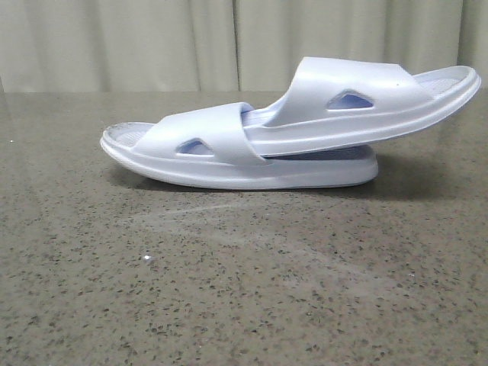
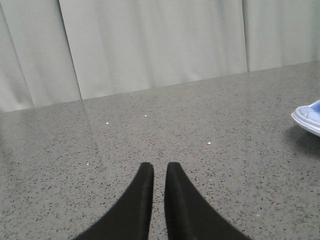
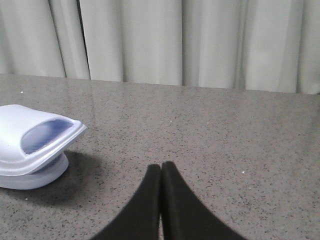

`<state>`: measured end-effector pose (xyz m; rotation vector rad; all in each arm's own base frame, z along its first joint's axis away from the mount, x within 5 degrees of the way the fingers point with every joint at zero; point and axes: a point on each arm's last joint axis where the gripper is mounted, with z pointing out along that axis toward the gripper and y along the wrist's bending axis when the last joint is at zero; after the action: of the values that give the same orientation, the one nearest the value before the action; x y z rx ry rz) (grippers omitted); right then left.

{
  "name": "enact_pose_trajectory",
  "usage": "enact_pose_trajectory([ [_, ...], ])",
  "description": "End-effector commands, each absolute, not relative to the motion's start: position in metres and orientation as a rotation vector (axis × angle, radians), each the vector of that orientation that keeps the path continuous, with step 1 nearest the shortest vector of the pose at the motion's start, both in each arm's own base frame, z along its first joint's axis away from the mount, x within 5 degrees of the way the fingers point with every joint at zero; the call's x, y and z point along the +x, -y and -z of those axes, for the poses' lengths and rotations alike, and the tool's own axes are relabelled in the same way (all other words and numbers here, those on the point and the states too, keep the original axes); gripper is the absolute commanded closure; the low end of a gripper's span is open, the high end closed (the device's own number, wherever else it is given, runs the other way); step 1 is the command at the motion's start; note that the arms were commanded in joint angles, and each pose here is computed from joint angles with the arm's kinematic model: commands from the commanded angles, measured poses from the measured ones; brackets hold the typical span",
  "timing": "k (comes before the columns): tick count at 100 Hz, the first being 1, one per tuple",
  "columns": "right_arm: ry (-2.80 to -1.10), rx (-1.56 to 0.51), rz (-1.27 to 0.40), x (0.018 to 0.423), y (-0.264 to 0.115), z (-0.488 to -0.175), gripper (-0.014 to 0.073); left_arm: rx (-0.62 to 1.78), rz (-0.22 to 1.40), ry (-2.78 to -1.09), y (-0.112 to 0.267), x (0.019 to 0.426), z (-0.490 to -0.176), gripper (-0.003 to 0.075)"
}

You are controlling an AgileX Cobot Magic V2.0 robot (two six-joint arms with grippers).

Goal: Insert blue slippers together front up

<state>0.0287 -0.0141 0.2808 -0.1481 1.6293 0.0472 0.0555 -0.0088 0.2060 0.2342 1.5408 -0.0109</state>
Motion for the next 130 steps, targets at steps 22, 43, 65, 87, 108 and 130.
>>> enact_pose_trajectory([
  [22, -1.528, -0.167, -0.036, 0.024, 0.015, -0.294, 0.0702, 0.201, 0.026, -1.437, 0.008, 0.053, -0.212, 0.0704],
  [43, -1.528, -0.167, -0.036, 0.024, 0.015, -0.294, 0.0702, 0.201, 0.026, -1.437, 0.008, 0.053, -0.212, 0.0704],
  [65, -1.548, -0.168, -0.108, 0.029, 0.009, -0.284, 0.0702, 0.201, 0.026, -1.437, 0.008, 0.053, -0.212, 0.0704],
  [87, -1.615, -0.22, -0.109, 0.038, -0.002, -0.254, 0.0702, 0.201, 0.026, -1.437, 0.008, 0.053, -0.212, 0.0704],
  [108, -1.6, -0.139, -0.093, 0.043, -0.006, -0.237, 0.0702, 0.201, 0.026, -1.437, 0.008, 0.053, -0.212, 0.0704],
  [130, -1.546, -0.025, -0.056, 0.049, -0.003, -0.225, 0.0702, 0.201, 0.026, -1.437, 0.008, 0.053, -0.212, 0.0704],
])
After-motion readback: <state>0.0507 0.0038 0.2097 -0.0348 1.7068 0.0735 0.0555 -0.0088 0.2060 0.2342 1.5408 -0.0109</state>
